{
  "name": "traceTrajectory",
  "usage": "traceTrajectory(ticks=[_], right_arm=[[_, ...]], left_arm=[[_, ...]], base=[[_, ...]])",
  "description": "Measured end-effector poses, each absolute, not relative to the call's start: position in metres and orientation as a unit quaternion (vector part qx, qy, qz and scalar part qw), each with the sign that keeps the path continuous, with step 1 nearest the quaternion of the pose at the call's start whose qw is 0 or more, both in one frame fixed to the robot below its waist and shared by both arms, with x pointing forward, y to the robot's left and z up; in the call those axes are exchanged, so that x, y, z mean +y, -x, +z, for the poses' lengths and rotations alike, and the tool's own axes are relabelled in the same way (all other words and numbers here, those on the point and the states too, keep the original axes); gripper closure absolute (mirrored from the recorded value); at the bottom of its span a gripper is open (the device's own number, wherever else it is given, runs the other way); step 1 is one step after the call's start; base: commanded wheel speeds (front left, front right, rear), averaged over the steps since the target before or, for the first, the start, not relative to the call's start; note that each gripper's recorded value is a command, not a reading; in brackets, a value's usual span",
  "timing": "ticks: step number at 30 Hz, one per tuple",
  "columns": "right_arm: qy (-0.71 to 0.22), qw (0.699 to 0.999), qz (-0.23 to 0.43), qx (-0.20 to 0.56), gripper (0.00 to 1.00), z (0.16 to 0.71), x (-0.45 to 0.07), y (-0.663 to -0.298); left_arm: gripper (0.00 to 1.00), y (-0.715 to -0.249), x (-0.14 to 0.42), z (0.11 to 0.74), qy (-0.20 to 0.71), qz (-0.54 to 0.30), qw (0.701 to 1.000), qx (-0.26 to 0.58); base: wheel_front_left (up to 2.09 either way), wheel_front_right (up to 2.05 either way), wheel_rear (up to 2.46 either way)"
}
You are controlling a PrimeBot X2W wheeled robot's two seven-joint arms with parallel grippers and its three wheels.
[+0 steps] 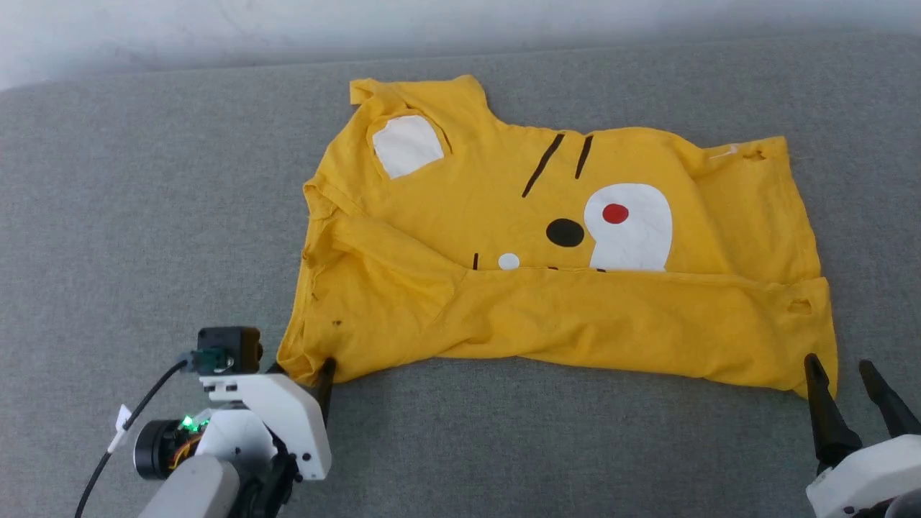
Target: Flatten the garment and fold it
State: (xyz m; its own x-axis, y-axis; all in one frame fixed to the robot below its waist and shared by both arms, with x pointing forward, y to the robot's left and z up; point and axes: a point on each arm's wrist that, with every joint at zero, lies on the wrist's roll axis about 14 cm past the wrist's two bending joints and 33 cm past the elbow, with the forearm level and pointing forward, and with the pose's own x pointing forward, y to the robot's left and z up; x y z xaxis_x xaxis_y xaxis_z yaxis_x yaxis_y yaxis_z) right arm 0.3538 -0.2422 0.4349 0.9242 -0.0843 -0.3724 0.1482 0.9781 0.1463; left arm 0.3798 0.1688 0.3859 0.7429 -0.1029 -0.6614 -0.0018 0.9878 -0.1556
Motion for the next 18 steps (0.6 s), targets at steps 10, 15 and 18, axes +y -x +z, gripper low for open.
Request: traceTrajectory(ticks=[10, 15, 18], right_arm=[[-0.062, 0.98, -0.033, 0.187, 0.0, 0.443, -0.242, -0.376], [-0.05, 0.974, -0.052, 0.213, 0.0, 0.446, -0.264, -0.379], [-0.057, 0.96, -0.071, 0.263, 0.0, 0.43, -0.277, -0.37]], left_arm=[[1.0, -0.394, 0.166, 0.383, 0.086, -0.035, 0.931, 0.353], [1.0, -0.395, 0.167, 0.39, 0.102, -0.024, 0.937, 0.334], [1.0, -0.392, 0.166, 0.392, 0.109, -0.018, 0.938, 0.328]], base=[[0.0, 0.0, 0.0], [0.0, 0.0, 0.0], [0.0, 0.0, 0.0]])
